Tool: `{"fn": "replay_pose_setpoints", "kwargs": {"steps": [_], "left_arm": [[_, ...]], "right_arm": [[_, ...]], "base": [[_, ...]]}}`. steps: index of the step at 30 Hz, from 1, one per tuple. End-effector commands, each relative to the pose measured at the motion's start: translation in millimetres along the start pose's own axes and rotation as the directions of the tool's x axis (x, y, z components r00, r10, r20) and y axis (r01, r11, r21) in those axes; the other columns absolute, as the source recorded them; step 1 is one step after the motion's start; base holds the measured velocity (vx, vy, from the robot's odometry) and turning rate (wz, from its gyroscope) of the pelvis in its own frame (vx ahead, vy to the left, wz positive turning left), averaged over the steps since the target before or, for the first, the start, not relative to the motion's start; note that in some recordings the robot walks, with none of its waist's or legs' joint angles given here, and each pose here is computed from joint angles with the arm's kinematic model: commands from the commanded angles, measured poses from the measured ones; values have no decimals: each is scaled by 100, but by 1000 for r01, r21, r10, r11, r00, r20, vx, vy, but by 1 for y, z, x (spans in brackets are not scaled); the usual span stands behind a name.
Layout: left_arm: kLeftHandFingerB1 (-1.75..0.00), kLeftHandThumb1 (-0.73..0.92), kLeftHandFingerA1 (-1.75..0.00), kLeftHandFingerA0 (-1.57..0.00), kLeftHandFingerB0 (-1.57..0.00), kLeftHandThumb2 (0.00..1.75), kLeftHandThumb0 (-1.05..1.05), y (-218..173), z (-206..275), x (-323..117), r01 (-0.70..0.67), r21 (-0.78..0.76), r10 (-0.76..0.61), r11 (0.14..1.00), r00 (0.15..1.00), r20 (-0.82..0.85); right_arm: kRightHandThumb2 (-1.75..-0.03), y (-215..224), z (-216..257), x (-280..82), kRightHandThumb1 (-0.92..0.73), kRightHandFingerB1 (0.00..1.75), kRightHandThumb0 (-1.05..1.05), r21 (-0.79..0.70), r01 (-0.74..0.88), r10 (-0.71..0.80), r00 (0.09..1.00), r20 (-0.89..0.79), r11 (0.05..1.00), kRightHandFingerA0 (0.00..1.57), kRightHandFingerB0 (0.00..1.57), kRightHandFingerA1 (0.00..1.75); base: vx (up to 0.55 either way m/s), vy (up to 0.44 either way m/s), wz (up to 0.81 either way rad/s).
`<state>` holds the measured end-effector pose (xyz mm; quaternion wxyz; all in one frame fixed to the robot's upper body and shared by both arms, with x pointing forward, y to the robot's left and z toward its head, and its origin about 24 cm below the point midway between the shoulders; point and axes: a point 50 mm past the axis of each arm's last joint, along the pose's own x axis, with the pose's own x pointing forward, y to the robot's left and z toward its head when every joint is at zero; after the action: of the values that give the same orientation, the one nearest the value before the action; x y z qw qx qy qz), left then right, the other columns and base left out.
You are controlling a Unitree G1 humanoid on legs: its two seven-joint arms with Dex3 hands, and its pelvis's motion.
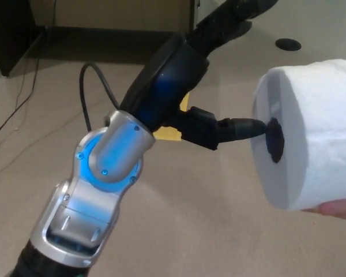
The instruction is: A person is holding a toilet paper roll and the robot extends its left hand to grab the roll by inserting its thumb into the gap in the middle and brings its hand down by its side. Then it extends its arm again to hand the toilet paper roll back to the person.
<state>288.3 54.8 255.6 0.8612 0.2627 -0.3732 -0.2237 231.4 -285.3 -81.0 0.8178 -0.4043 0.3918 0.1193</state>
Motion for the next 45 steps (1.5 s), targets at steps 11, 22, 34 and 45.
{"fn": "replay_pose_setpoints", "kwargs": {"steps": [11, 22, 34, 45], "left_arm": [[-32, 37, -38, -19, -9, 63, -54, -19, 6, 8, 33, -6, -33, 999, 999, 15], [-33, 39, -42, -26, -10, 66, -56, -37, 10, 22, 69, 35, -69, 997, 998, -13], [-37, 80, -57, -108, -53, 64, -13, -60, -1, 29, 145, -59, -147, 988, 989, -14], [-139, 82, -157, -74, -60, 70, -10, -63, -11, 9, 147, -27, -149, 989, 986, -71]], "right_arm": [[-87, -3, 5, 1, -56, 49, -44, -23, 4, -4, 1000, 11, 1000, 60, 29, 69], [-87, -3, 12, 3, -56, 48, -45, -11, -1, 2, 1000, 17, 1000, 57, 28, 66], [-86, -5, 17, 5, -57, 47, -46, -44, -7, 8, 1000, 23, 999, 54, 26, 63], [-60, 8, 8, 3, -70, 35, -40, -60, -34, 34, 999, 2, 998, 61, 35, 60]], "base": [[0, 0, 0], [0, 0, 0], [0, 0, 0], [0, 0, 0]]}}
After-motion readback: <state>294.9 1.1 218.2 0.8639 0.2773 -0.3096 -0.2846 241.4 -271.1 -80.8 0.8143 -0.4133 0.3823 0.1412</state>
